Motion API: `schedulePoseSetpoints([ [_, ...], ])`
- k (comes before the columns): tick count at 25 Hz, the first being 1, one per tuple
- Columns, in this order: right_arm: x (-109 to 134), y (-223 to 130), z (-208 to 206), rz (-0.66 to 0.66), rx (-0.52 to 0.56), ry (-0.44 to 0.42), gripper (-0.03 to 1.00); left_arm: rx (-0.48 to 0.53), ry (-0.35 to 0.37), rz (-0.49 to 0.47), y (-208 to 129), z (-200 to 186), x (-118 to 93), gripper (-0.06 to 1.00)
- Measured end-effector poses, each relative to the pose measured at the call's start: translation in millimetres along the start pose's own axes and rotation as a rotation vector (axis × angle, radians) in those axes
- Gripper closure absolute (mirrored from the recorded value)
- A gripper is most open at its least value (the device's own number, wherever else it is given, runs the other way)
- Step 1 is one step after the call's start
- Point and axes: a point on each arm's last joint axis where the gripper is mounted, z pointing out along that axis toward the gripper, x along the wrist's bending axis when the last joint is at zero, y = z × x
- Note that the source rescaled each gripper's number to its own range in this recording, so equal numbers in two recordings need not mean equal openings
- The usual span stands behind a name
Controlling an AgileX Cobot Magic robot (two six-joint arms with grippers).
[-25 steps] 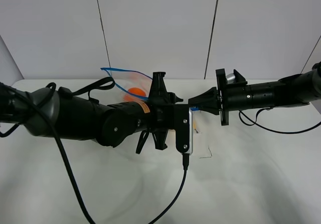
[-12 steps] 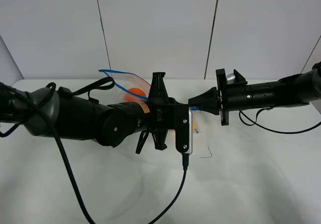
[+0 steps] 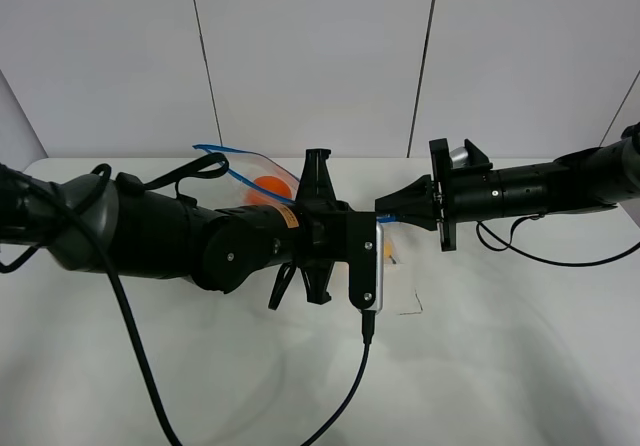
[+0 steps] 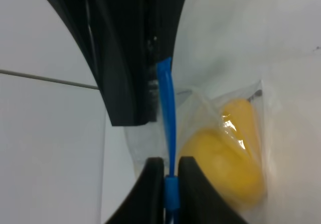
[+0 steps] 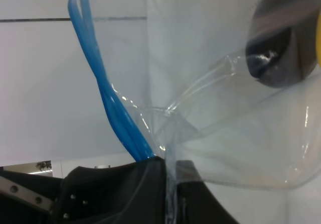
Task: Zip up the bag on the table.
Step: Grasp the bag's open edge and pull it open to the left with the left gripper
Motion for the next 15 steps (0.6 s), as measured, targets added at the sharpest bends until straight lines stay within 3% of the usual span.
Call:
schedulePoseSetpoints([
  [8, 3, 0, 1, 0.006, 0.003, 0.03, 0.96, 0.023, 0.018, -0.023, -11, -12, 13, 0.94],
  [15, 2, 0, 2, 0.01, -0.008, 0.014, 0.96, 0.104, 0.033, -0.071, -46, -24, 24, 0.94],
])
